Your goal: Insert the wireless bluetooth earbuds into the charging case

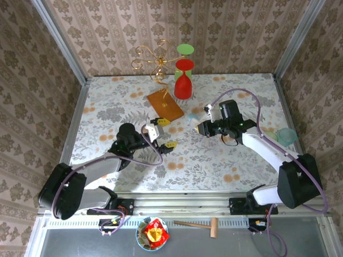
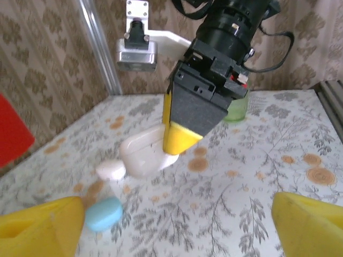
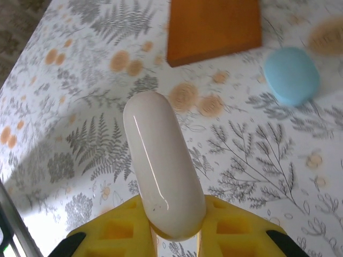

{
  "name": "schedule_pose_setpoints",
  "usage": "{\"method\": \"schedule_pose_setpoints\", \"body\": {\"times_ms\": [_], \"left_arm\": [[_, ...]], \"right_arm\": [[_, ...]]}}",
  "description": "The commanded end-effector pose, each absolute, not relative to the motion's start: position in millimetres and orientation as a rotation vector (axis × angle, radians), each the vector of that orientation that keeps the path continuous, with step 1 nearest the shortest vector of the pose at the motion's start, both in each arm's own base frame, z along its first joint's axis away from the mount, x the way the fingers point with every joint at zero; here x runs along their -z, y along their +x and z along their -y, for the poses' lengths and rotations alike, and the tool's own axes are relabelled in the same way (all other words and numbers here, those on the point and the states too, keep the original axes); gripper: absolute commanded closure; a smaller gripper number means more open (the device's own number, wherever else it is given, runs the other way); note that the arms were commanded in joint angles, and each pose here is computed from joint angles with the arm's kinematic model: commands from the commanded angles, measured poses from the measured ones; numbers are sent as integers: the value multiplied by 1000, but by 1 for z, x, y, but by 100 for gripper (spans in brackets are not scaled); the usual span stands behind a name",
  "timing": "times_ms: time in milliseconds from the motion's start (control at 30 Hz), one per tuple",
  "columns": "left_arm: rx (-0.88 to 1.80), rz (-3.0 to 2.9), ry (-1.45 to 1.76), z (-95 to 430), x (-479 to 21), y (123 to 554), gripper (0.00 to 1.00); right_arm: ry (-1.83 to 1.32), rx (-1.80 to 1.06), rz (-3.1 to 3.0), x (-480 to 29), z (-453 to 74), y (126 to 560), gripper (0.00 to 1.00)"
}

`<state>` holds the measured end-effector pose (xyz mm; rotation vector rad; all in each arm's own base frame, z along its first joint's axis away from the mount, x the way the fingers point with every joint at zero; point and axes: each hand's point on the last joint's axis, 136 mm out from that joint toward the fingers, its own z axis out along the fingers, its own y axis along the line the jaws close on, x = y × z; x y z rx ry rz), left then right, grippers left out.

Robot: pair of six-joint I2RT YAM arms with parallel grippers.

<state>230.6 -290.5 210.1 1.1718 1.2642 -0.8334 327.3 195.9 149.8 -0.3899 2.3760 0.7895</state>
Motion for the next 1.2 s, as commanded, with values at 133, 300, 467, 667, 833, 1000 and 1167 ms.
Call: {"method": "schedule_pose_setpoints", "body": {"times_ms": [133, 300, 467, 667, 833, 1000, 1167], "left_arm": [[584, -1411, 1272, 274, -184, 241, 0], [533, -1458, 1289, 268, -180, 242, 0], [494, -1491, 1300, 264, -176, 243, 0], [471, -1508, 1299, 261, -175, 245, 0], [455, -1540, 1250, 256, -175, 252, 0], [367, -1615, 1012, 228, -181, 283, 0], [190, -1720, 714, 169, -177, 314, 0]], "right_arm": [[33, -938, -2553, -96, -192, 331, 89], [127, -1064, -2614, -70, -202, 327, 87], [164, -1074, -2654, -52, -202, 324, 84], [211, -1027, -2703, -32, -194, 322, 76], [228, -963, -2695, -33, -184, 328, 57], [150, -757, -2621, -61, -160, 340, 30], [1, -464, -2457, -112, -129, 358, 9]]}}
